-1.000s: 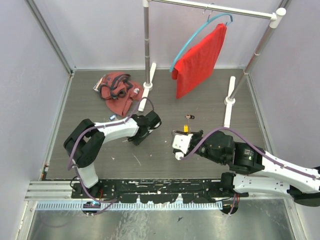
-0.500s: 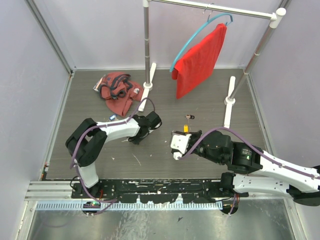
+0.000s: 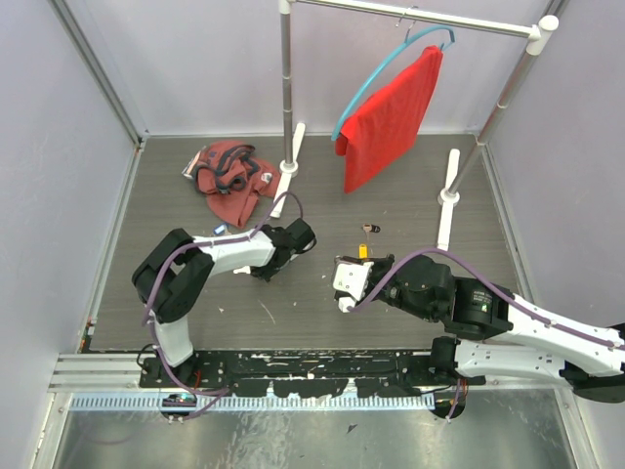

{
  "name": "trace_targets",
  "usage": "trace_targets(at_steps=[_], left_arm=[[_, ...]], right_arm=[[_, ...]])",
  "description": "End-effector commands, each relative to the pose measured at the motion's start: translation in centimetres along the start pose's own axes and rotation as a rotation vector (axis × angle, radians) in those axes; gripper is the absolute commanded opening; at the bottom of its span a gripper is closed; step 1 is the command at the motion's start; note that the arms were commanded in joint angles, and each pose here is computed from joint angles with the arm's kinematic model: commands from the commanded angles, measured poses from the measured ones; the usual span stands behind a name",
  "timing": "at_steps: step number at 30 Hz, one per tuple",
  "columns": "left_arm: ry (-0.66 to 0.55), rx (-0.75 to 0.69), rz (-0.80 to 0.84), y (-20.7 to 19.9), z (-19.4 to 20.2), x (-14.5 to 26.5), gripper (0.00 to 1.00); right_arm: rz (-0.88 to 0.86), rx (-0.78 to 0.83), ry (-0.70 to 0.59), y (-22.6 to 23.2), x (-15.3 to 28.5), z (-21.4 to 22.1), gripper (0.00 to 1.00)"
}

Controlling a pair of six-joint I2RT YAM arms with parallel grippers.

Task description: Put the keys on the keyring

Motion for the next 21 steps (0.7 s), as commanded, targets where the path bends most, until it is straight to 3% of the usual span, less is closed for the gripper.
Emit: trace_targets(at_steps=[1, 6, 11, 18, 21], left_arm=[[0.001, 0.015, -0.04, 0.7, -0.6, -0.4, 0.12], [-0.004, 0.039, -0.093, 1.7, -0.5, 0.5, 0.0], [-0.082, 0.118, -0.11, 2.9, -0.5, 2.9, 0.0], [-0.286, 0.225, -0.057, 3.5, -0.6, 7.7, 0.0], [-0.451, 0.267, -0.011, 3.7, -0.8, 10.8, 0.0]], right_arm=[[0.035, -0.018, -0.064, -0.8, 0.1, -1.7, 0.01], [0.035, -0.018, -0.069, -0.8, 0.1, -1.8, 0.01], [0.041, -0.018, -0.08, -1.0, 0.5, -2.0, 0.01], [0.037, -0.038, -0.111, -1.4, 1.9, -2.5, 0.01], [0.014, -0.065, -0.141, -1.5, 2.8, -3.1, 0.01]])
Point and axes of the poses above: each gripper's point midway between its finger pads, its own x axis back along the fingers, its own y axis along the line the jaws close on, z = x × y, the point moved 4 cm from there along x, back along the fingers, and after that the axes turned 15 degrees about -x, right-handed, at the moved point
